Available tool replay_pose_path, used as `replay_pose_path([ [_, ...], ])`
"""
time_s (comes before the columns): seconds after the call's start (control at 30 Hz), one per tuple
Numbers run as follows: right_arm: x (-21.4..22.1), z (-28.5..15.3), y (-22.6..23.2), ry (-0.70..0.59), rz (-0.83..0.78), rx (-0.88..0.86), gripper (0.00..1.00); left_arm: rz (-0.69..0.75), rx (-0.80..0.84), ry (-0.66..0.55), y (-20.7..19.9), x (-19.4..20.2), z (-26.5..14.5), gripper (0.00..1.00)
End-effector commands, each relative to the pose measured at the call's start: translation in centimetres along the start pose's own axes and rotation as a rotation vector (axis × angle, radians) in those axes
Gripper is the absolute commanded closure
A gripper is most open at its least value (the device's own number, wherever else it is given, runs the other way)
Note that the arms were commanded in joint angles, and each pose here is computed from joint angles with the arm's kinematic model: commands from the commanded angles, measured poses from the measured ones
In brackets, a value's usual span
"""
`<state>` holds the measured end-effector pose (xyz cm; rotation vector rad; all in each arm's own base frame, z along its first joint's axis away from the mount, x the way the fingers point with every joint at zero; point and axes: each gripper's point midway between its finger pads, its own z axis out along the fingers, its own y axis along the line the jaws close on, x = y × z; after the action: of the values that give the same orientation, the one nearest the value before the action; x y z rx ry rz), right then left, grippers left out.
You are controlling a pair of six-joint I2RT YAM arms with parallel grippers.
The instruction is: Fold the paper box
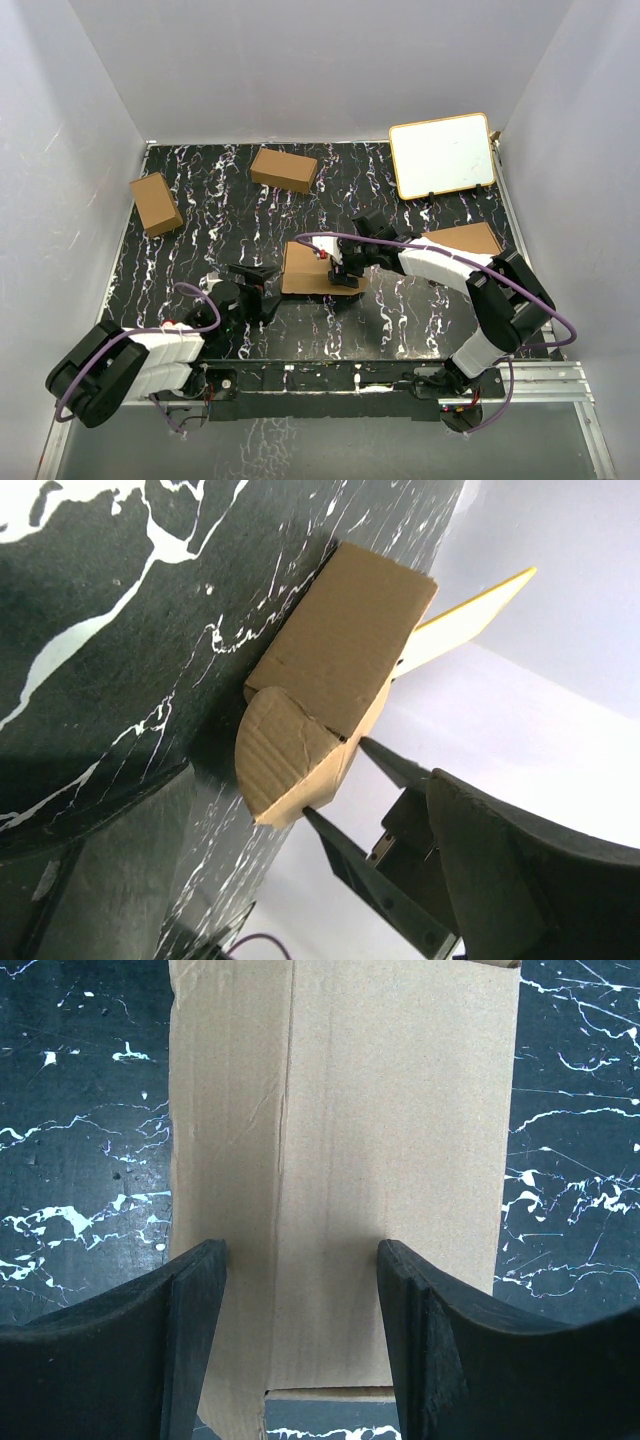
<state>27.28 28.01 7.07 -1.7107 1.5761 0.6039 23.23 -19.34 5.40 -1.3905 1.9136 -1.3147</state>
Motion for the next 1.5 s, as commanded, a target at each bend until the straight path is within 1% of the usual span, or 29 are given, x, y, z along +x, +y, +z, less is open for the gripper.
replay_pose_path([
  [0.0, 0.2, 0.4, -0.1, 0.009, 0.007, -0.016, 0.36, -0.097, 0.033, -0.078, -1.1, -1.0, 0.3, 0.04],
  [0.17, 0.2, 0.4, 0.0, 0.009, 0.009, -0.017, 0.36, -0.121, 0.046, -0.054, -1.8, -0.2, 1.0, 0.06],
  [0.33, 0.2, 0.4, -0.1, 0.008, 0.01, -0.016, 0.36, -0.138, 0.034, -0.023, -1.3, 0.6, 1.3, 0.06],
  [0.57, 0.3, 0.5, 0.0, 0.009, 0.012, -0.018, 0.36, -0.137, 0.033, -0.031, -1.5, 0.8, 1.5, 0.06],
  [0.6, 0.3, 0.5, 0.0, 0.01, 0.012, -0.018, 0.36, -0.137, 0.033, -0.04, -1.4, 0.7, 1.5, 0.08],
  [0.63, 0.4, 0.5, 0.0, 0.013, 0.013, -0.018, 0.36, -0.137, 0.034, -0.05, -1.4, 0.5, 1.6, 0.12],
  [0.77, 0.9, 0.6, 0.0, 0.025, 0.017, -0.016, 0.36, -0.126, 0.033, -0.101, -0.7, -0.6, 1.3, 0.21],
  [0.87, 1.0, 0.8, 0.1, 0.029, 0.018, -0.019, 0.36, -0.104, 0.02, -0.14, -0.2, -1.5, 1.0, 0.25],
  [0.9, 1.1, 0.8, 0.1, 0.03, 0.019, -0.019, 0.36, -0.093, 0.017, -0.156, -0.1, -1.8, 0.8, 0.3],
  [0.93, 1.1, 0.8, 0.1, 0.032, 0.021, -0.019, 0.36, -0.078, 0.015, -0.172, -0.1, -2.0, 0.7, 0.38],
  [0.97, 1.2, 0.8, 0.1, 0.032, 0.021, -0.019, 0.36, -0.066, 0.011, -0.189, -0.1, -2.3, 0.6, 0.4],
  [1.07, 1.1, 0.8, 0.2, 0.032, 0.023, -0.022, 0.36, -0.042, 0.011, -0.222, -0.3, -2.9, 0.3, 0.41],
  [1.2, 1.2, 0.8, 0.2, 0.032, 0.024, -0.024, 0.36, -0.033, 0.038, -0.221, -0.7, -2.9, 0.1, 0.47],
  [1.3, 1.2, 0.9, 0.2, 0.033, 0.028, -0.024, 0.36, 0.01, 0.05, -0.21, -1.2, -2.5, 0.2, 0.46],
  [1.47, 0.7, 0.7, 0.1, 0.02, 0.034, -0.022, 0.36, 0.156, 0.036, -0.215, -1.8, -2.4, 0.0, 0.4],
])
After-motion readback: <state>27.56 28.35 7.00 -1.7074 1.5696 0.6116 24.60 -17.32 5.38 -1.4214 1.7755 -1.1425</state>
